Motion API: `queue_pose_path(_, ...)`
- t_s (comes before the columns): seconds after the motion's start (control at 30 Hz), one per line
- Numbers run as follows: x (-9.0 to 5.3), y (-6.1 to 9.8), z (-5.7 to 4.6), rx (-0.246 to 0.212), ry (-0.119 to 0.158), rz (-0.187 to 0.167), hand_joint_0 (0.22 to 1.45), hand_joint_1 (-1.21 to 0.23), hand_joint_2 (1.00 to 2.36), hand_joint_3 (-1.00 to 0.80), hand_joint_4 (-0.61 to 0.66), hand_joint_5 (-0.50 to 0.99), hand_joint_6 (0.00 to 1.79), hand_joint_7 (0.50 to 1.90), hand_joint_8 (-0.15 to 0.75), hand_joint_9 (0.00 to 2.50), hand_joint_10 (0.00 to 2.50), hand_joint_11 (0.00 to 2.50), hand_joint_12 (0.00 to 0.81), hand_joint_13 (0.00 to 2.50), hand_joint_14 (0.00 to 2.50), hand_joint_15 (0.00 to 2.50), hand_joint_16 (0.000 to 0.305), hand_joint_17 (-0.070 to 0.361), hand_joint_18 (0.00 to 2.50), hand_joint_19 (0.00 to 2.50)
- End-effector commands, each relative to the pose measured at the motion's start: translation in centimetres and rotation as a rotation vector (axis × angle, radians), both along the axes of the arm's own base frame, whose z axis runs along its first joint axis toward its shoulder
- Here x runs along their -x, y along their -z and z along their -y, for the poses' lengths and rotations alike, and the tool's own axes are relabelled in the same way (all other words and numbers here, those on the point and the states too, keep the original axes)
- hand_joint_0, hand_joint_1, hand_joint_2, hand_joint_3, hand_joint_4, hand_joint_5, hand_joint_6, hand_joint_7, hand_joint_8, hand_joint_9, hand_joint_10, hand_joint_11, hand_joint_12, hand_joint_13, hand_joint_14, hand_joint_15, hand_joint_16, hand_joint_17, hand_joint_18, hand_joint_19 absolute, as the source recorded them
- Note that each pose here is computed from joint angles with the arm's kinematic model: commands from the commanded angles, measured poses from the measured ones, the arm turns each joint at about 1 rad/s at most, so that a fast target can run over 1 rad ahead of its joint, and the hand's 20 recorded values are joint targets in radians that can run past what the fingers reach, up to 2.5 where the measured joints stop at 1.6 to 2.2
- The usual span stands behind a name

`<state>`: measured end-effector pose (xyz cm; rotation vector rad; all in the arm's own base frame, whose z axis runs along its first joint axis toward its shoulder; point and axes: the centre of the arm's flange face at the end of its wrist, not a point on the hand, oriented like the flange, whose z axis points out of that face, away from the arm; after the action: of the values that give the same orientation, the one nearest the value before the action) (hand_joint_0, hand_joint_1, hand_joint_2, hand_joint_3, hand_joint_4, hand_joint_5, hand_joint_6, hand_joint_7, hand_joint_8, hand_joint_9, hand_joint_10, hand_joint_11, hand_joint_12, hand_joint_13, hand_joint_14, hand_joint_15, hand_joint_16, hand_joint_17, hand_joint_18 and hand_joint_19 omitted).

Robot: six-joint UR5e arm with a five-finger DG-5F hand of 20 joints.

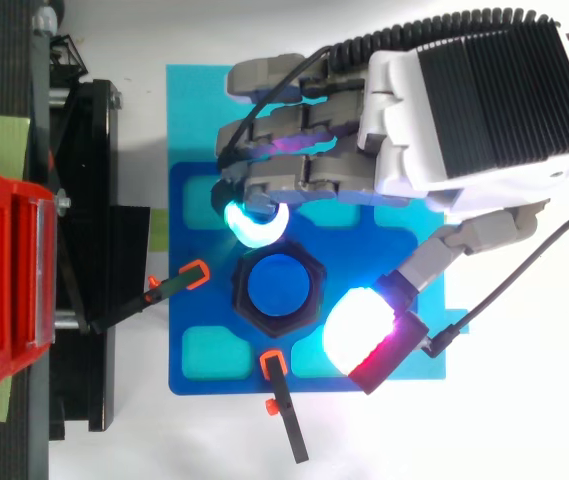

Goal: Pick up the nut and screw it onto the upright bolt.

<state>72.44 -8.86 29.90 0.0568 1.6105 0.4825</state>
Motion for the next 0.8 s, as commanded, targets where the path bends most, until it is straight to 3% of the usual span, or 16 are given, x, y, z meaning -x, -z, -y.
queue_pose_path(0.0,0.1,0.0,0.6,0.000,0.008,0.000,0.52,-0.22,1.00,-0.50,0.19,0.02,0.50,1.31,0.294,1.06,0.00,0.02,0.239,0.58,0.00,0.00,0.025,0.056,0.23,0.00)
queue_pose_path(0.1,0.1,0.0,0.8,0.000,0.010,0.000,0.53,-0.23,1.00,-0.50,0.15,0.05,0.50,1.37,0.282,1.15,0.00,0.00,0.224,0.62,0.00,0.00,0.021,0.048,0.29,0.00)
queue_pose_path(0.33,0.1,-0.6,1.5,0.000,0.010,0.013,0.52,-0.23,1.00,-0.50,0.13,0.05,0.50,1.34,0.269,1.17,0.00,0.00,0.211,0.59,0.00,0.00,0.017,0.039,0.25,0.00)
queue_pose_path(0.57,-0.3,-1.7,1.9,-0.001,0.000,0.036,0.50,-0.16,1.00,-0.50,0.29,-0.05,0.50,1.03,0.286,1.01,0.00,0.00,0.259,0.48,0.00,0.00,0.025,0.055,0.12,0.00)
queue_pose_path(0.77,-0.6,-2.8,2.1,0.000,-0.010,0.057,0.49,-0.14,1.00,-0.50,0.27,-0.11,0.50,0.78,0.262,0.88,0.00,0.00,0.279,0.40,0.00,0.00,0.029,0.066,0.04,0.00)
